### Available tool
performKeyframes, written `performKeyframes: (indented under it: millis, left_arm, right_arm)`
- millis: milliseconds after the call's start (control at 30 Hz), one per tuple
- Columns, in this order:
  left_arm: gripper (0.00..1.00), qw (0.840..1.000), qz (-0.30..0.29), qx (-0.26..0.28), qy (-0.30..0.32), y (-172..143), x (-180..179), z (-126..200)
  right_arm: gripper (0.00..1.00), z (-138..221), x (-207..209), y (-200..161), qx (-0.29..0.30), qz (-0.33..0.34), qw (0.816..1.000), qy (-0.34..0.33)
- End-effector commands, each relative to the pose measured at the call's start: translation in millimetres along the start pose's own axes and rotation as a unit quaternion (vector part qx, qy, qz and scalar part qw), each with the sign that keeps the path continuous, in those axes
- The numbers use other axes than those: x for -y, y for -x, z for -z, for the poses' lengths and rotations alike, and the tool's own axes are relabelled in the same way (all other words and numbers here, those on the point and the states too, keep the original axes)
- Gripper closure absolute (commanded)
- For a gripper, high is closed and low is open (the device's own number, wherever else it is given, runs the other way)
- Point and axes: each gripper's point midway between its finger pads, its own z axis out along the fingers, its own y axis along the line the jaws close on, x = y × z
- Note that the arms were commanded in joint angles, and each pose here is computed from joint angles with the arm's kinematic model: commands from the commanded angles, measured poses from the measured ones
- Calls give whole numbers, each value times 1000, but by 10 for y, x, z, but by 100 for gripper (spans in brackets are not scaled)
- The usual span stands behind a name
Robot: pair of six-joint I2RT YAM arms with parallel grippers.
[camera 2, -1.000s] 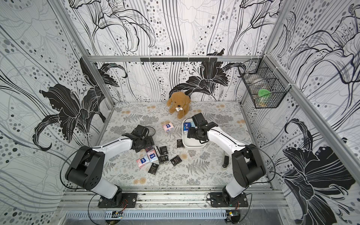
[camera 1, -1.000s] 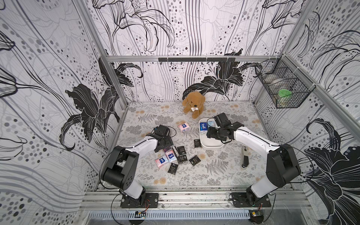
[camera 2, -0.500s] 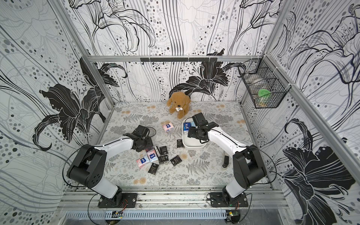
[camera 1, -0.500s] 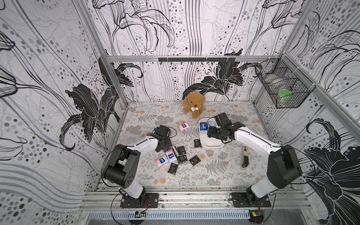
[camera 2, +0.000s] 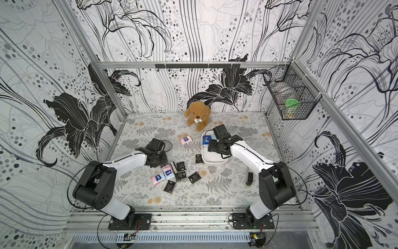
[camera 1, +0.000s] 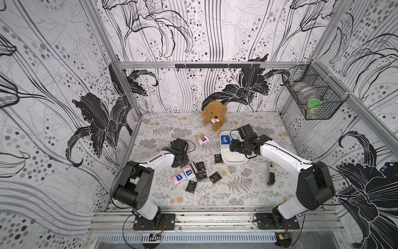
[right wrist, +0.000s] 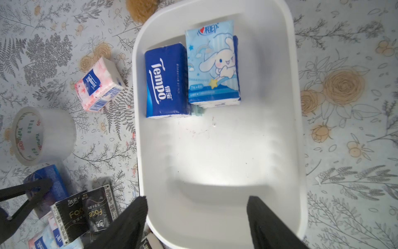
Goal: Put the pocket tissues into the storage box
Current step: Pick up the pocket tissues from the center of the board, then place the pocket tissues in the storage box.
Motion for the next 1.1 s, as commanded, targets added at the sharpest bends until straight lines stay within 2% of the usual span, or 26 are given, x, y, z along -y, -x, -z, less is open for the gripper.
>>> performKeyframes:
  millis: [0, 133, 300, 400, 600, 767, 867, 1067]
  left_arm:
    - [57, 999, -4, 44, -26, 243, 148, 319]
    - [57, 995, -5, 73, -73, 444, 396, 629]
    - [57, 986, -30, 73, -148, 493, 951, 914]
    - [57, 979, -57, 69, -183, 428, 1362, 1061]
    - [57, 962, -131, 44, -237, 44, 2254, 1174]
    - [57, 952, -190, 19, -240, -353, 2802, 1045]
    - [57, 950, -207, 7, -233, -521, 2971, 882]
    - [57, 954, -231, -9, -193, -656, 3129, 470]
  right_arm:
    - [21, 83, 34, 48, 15, -10, 1000, -5]
    - [21, 110, 27, 78, 22, -16, 1000, -3]
    - [21, 169, 32, 122, 40, -32, 999, -1]
    - [21, 213, 48, 145, 51, -40, 998, 0]
    - [21, 274, 196, 170, 63, -64, 996, -9]
    - [19, 352, 579, 184, 73, -110, 991, -35]
    - [19, 407, 809, 159, 80, -137, 986, -41]
    - [18, 484, 1071, 81, 89, -163, 981, -50]
